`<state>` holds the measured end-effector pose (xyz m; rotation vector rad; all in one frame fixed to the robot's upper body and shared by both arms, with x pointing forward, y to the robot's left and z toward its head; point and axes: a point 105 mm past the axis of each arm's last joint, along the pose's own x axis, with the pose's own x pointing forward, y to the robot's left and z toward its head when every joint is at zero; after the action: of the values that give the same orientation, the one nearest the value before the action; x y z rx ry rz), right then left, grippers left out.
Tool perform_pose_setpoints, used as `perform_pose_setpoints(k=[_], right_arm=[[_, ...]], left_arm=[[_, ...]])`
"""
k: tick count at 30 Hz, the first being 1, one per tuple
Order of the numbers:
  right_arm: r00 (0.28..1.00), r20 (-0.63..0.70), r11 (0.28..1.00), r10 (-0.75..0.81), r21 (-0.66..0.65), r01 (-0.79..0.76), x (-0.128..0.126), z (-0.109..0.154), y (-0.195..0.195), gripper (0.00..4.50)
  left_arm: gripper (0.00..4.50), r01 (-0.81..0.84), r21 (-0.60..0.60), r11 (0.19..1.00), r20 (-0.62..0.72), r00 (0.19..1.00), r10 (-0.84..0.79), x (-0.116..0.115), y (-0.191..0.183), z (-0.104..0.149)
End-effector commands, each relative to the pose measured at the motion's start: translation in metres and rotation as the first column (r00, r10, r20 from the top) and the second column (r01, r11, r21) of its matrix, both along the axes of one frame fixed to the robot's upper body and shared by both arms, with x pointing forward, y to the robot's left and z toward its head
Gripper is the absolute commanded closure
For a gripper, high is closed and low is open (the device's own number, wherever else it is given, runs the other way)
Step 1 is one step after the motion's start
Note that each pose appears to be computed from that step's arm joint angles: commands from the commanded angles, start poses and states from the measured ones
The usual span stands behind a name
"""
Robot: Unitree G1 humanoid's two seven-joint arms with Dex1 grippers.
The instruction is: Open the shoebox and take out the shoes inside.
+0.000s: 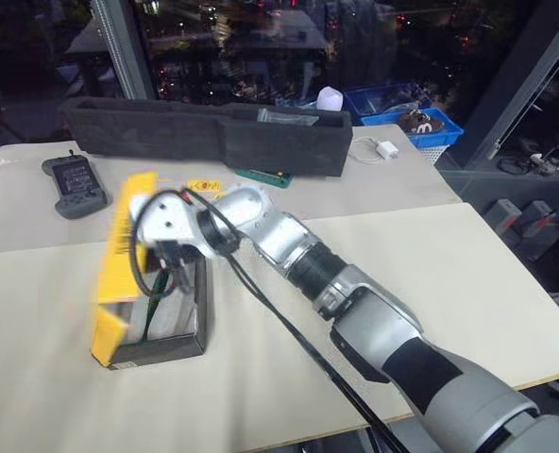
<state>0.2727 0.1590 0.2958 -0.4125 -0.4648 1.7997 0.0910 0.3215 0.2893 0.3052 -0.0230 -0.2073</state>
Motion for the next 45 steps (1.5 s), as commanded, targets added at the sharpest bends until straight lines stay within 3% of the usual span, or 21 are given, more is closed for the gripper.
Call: perform_pose_setpoints(k=[1,6,13,20,25,28,35,39,45], right_arm=[[0.938,-0.081,0.906,0.338,0.296,-0.302,-0.125,0.091,0.06,4.45],[0.977,-0.031,0.966,0.213,0.156,-0.205,-0.105,0.044,0.077,4.45],[0.992,0.006,0.986,0.13,0.1,-0.13,-0.08,0.021,0.075,4.45],[0.999,-0.002,0.998,0.044,0.049,-0.043,-0.04,-0.007,0.038,4.45],[0.997,0.079,1.0,0.002,-0.025,0.0,-0.022,-0.034,0.007,4.45],[0.983,0.182,0.995,0.001,-0.098,0.017,-0.015,-0.042,-0.004,3.78],[0.934,0.353,0.986,0.044,-0.166,0.016,-0.011,-0.047,-0.016,1.43],[0.866,0.496,0.97,0.07,-0.236,0.057,0.001,-0.067,-0.023,0.13],[0.815,0.572,0.963,0.094,-0.26,0.072,0.008,-0.077,-0.021,0.02]], left_arm=[[0.0,0.02,0.002,1.0,0.008,1.0,-0.02,0.007,-0.003,-0.003],[0.0,0.051,-0.002,0.999,0.011,0.999,-0.051,0.019,-0.003,-0.004],[0.0,0.089,-0.013,0.996,0.001,0.996,-0.089,0.028,-0.006,-0.008],[0.0,0.164,-0.029,0.986,-0.104,0.981,-0.166,0.058,-0.016,-0.045],[0.0,0.246,-0.061,0.967,-0.139,0.958,-0.252,0.078,-0.028,-0.061],[0.0,0.262,-0.069,0.962,-0.151,0.951,-0.27,0.086,-0.026,-0.065],[0.0,0.292,-0.087,0.953,-0.192,0.933,-0.303,0.095,-0.023,-0.068],[0.0,0.238,-0.055,0.97,-0.257,0.935,-0.245,0.09,-0.006,-0.08],[0.0,0.228,-0.053,0.972,-0.323,0.918,-0.232,0.08,-0.002,-0.096]])
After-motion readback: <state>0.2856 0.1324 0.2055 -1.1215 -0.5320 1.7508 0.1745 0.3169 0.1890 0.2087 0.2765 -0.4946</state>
